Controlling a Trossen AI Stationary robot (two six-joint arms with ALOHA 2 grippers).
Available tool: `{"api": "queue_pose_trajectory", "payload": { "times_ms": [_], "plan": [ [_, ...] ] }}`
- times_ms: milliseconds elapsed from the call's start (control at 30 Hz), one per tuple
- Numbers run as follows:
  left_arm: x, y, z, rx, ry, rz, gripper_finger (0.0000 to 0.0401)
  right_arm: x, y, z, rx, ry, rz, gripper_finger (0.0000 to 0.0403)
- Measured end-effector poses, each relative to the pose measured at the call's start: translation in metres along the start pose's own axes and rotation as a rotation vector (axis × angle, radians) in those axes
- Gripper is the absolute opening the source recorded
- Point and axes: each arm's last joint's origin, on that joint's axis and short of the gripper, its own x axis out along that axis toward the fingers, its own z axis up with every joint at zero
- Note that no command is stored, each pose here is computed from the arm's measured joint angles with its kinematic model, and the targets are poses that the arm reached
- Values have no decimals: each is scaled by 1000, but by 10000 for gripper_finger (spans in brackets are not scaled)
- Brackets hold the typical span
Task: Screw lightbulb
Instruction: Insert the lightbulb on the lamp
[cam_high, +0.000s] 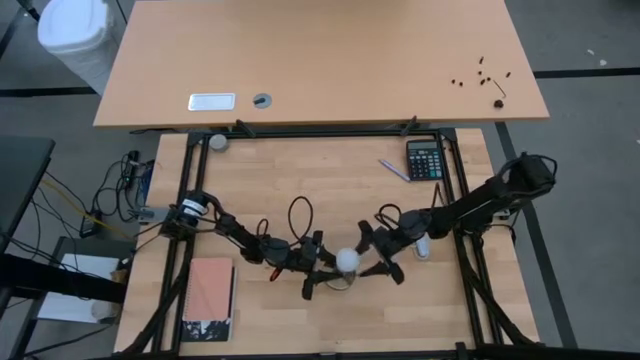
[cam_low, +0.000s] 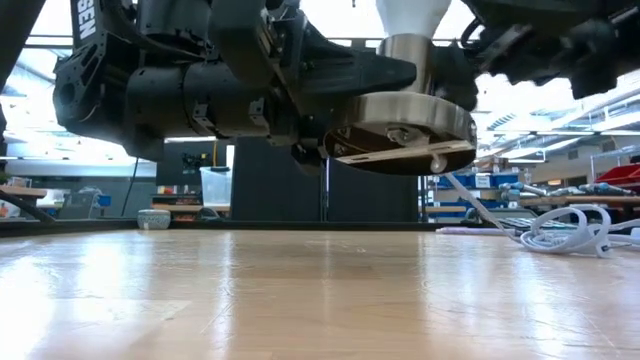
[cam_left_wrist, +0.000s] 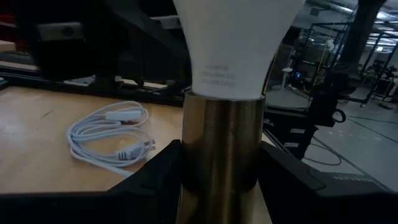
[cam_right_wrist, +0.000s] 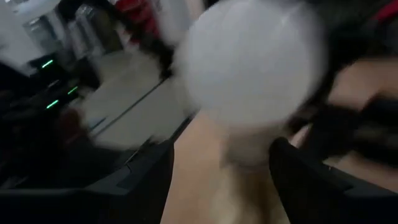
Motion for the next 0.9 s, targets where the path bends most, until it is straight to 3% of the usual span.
{"api": "queue_pose_trajectory", "payload": {
  "times_ms": [100, 200, 567, 900],
  "plan": [
    [-1, 3, 0, -7, -10, 44, 182, -8, 9, -2, 65, 119, 70, 266],
    [0, 6, 2, -7, -24, 63, 182, -15, 22, -2, 78, 180, 70, 266],
    [-1, 1, 1, 10, -15, 5, 182, -43, 45, 12, 30, 165, -169, 266],
    [0, 1, 2, 14, -25, 2, 182, -34, 46, -1, -36, 121, -366, 266]
  ]
}}
